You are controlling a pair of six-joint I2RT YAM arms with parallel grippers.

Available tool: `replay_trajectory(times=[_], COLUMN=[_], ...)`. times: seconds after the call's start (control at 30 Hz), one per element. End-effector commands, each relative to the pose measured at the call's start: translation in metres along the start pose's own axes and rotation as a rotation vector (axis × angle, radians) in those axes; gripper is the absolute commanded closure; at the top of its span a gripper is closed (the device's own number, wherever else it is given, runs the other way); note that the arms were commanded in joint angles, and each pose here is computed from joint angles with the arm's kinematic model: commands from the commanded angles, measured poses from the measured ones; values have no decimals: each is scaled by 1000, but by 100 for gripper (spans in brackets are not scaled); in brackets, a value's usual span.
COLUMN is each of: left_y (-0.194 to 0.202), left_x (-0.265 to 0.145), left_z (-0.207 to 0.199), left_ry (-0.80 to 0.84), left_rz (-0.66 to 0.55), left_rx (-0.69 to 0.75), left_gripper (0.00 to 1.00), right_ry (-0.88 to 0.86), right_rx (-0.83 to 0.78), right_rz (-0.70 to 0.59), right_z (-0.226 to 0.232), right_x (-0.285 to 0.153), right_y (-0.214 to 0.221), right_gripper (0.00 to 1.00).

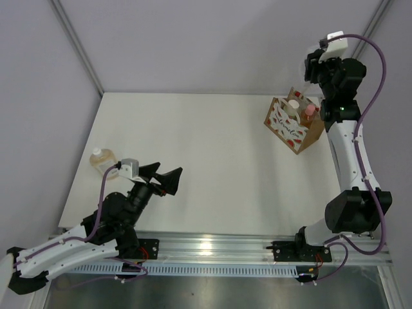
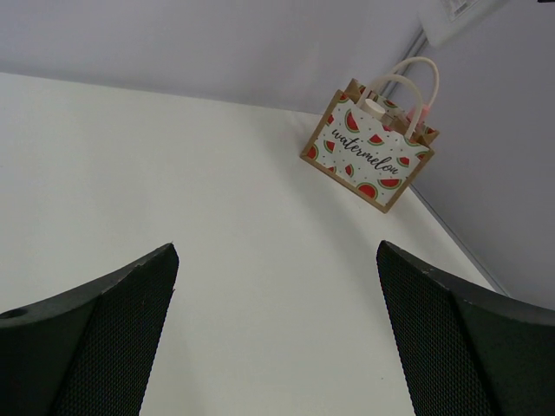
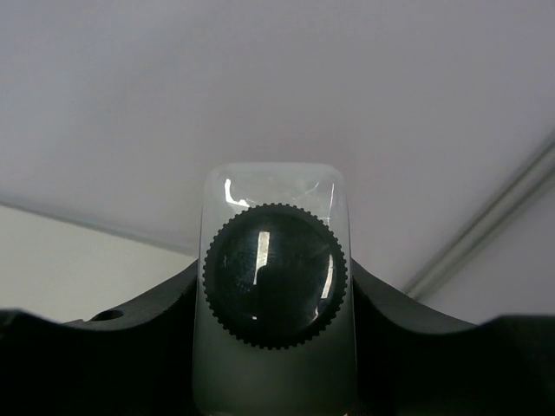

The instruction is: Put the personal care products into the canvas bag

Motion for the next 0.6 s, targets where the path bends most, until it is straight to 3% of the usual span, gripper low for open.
replay_trajectory(times=[0.0,0.57], left_y=[-11,-5], left_x=[1,9], left_z=[-8,-11], left_ry=[26,15], left_rz=[-20,9], left_rx=[-41,0], left_gripper=[1,1], right_ry=[88,123], right_rx=[-74,-179], right_rz=[-294,-130], right_z=[-41,-87], right_x=[-8,17], right_y=[-88,4], right_gripper=[100,100])
Point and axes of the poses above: each gripper's point midway between its finger pads, its own x axis out along the fingers, its own z axis along the line the jaws close on, y = z × x, the point moved 3 cm from there along -x, back along the fingers, and after that the axes turned 2 degrees about x, right-handed, at the moved point
